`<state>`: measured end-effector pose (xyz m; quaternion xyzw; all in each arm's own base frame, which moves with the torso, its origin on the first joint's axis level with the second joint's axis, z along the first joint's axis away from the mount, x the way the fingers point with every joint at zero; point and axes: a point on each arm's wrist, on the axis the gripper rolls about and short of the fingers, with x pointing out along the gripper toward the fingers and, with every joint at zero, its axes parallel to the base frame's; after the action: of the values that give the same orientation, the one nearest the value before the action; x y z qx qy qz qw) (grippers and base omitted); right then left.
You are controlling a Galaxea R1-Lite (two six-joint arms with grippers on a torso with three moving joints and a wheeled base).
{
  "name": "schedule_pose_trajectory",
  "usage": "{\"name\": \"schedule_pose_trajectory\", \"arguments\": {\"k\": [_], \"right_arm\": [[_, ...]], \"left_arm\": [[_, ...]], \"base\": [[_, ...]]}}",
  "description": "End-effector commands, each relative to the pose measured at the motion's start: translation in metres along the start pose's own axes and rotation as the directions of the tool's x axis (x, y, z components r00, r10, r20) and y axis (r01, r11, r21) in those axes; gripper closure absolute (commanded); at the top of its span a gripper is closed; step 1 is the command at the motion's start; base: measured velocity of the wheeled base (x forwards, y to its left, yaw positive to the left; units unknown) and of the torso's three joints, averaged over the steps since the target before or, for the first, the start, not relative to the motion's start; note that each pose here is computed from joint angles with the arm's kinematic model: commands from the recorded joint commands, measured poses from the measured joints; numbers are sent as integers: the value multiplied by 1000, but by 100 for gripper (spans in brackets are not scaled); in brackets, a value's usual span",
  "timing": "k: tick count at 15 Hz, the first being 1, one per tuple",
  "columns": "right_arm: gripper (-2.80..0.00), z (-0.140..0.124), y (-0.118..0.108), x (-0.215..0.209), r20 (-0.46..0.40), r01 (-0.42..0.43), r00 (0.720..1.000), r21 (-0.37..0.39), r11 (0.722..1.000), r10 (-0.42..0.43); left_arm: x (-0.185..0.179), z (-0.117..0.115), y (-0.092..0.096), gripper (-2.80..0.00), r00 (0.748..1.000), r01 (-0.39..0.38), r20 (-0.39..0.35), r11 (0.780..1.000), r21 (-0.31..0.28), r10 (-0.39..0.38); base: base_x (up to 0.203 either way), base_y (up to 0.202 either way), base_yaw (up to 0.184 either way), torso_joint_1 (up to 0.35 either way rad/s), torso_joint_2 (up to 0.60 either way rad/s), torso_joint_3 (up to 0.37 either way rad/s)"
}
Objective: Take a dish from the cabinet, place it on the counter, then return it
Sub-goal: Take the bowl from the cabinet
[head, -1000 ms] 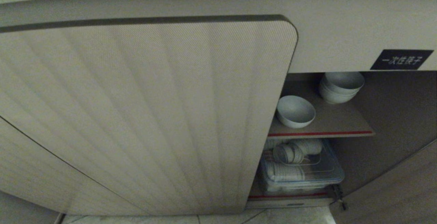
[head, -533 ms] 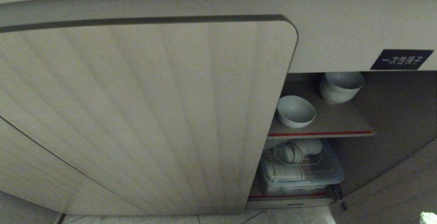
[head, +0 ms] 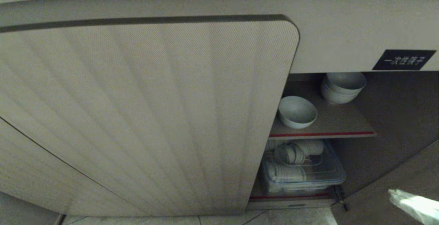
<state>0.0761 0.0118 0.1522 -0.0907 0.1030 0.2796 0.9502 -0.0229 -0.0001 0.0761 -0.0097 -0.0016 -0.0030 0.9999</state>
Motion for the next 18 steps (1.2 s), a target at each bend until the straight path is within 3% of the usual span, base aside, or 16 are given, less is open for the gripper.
{"name": "schedule_pose_trajectory", "arguments": {"k": [1,5,11,14,18], "right_arm": [[0,-8,-10,20,-106,-31,994,68,997,38],[0,-17,-17,45,-202,-73,973,195,978,113],[0,-2,-27,97,-147,-129,971,341,931,188],[0,12,-41,126,-126,-68,985,338,939,116],[0,19,-48,134,-123,53,992,334,941,-12]], "left_arm": [[0,0,0,0,1000,0,0,1000,-1,0],[0,0,0,0,1000,2,0,1000,-1,-2],[0,0,0,0,1000,2,1,1000,-1,-2],[0,0,0,0,1000,0,0,1000,-1,0],[0,0,0,0,1000,1,1,1000,-1,-1]], "base": [[0,0,0,0,0,0],[0,0,0,0,0,0],[0,0,0,0,0,0],[0,0,0,0,0,0],[0,0,0,0,0,0]]}}
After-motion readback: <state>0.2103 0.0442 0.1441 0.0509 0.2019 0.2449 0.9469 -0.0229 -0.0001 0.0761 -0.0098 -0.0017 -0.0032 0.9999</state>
